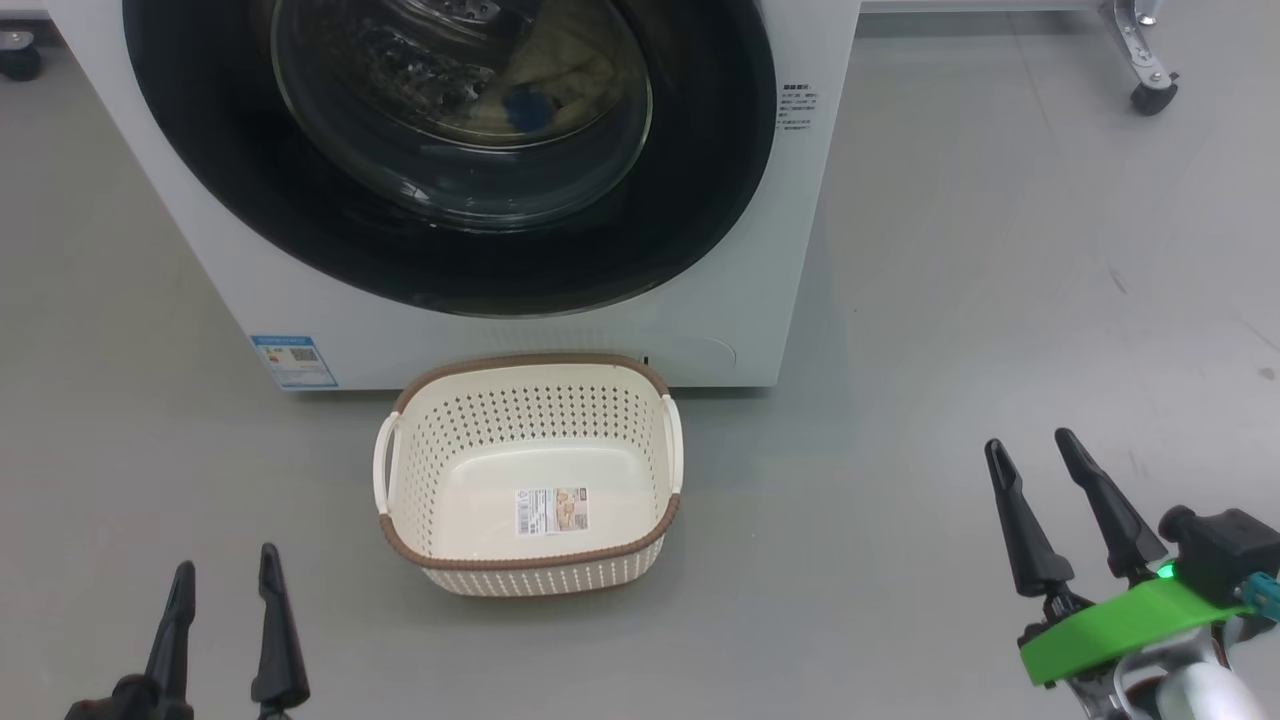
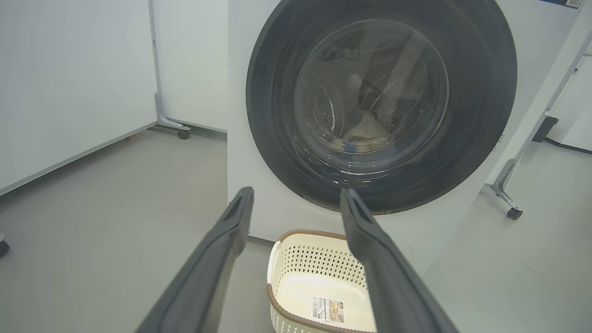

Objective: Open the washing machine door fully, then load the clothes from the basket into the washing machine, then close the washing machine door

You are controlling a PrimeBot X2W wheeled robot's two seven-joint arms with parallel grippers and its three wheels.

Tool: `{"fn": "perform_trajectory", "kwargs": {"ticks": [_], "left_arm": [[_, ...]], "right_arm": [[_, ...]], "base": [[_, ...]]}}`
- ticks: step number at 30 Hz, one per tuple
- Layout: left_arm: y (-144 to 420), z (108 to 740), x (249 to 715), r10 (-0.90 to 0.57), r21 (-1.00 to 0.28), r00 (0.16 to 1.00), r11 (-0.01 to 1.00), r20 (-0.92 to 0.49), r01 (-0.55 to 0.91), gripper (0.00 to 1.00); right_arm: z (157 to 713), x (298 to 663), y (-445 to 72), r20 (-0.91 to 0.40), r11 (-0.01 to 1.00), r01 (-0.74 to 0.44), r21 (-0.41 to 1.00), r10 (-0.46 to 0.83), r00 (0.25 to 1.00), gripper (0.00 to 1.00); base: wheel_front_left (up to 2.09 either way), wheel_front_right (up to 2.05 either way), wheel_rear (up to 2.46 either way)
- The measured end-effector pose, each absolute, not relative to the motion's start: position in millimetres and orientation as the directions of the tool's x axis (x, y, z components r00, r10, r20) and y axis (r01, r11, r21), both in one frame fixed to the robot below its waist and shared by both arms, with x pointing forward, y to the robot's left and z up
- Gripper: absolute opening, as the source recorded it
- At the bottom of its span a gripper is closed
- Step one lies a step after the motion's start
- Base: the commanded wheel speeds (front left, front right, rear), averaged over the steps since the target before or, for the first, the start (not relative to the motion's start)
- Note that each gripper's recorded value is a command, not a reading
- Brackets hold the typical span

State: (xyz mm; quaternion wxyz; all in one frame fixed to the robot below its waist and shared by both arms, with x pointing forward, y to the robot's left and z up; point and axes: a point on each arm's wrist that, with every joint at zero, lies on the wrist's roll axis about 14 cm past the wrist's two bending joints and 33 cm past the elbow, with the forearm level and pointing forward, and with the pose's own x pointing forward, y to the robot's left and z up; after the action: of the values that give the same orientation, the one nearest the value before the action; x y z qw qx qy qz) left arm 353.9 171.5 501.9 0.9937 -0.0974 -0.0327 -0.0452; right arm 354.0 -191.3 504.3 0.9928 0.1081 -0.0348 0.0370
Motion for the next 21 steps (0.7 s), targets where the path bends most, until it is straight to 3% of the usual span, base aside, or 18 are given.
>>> {"fn": "perform_trajectory", "kwargs": {"ticks": [13,14,21], "left_arm": [[174,499,354,-0.073,-0.188,0.995,0.979,0.063,0.084,1.0],[174,498,353,-0.073,-0.189,0.995,0.978,0.061,0.083,0.0],[169,457,341,-0.07,-0.237,0.995,0.97,-0.072,0.051,0.0]], "right_arm": [[500,357,-188,0.066,0.973,-0.085,0.217,0.072,0.995,1.0],[500,357,-188,0.063,0.973,-0.085,0.217,0.073,0.995,0.0],[449,335,-180,-0.097,0.962,-0.043,0.27,0.072,0.993,0.0]], "base": [[0.0,0.0,0.0],[0.0,0.0,0.0],[0.0,0.0,0.0]]}}
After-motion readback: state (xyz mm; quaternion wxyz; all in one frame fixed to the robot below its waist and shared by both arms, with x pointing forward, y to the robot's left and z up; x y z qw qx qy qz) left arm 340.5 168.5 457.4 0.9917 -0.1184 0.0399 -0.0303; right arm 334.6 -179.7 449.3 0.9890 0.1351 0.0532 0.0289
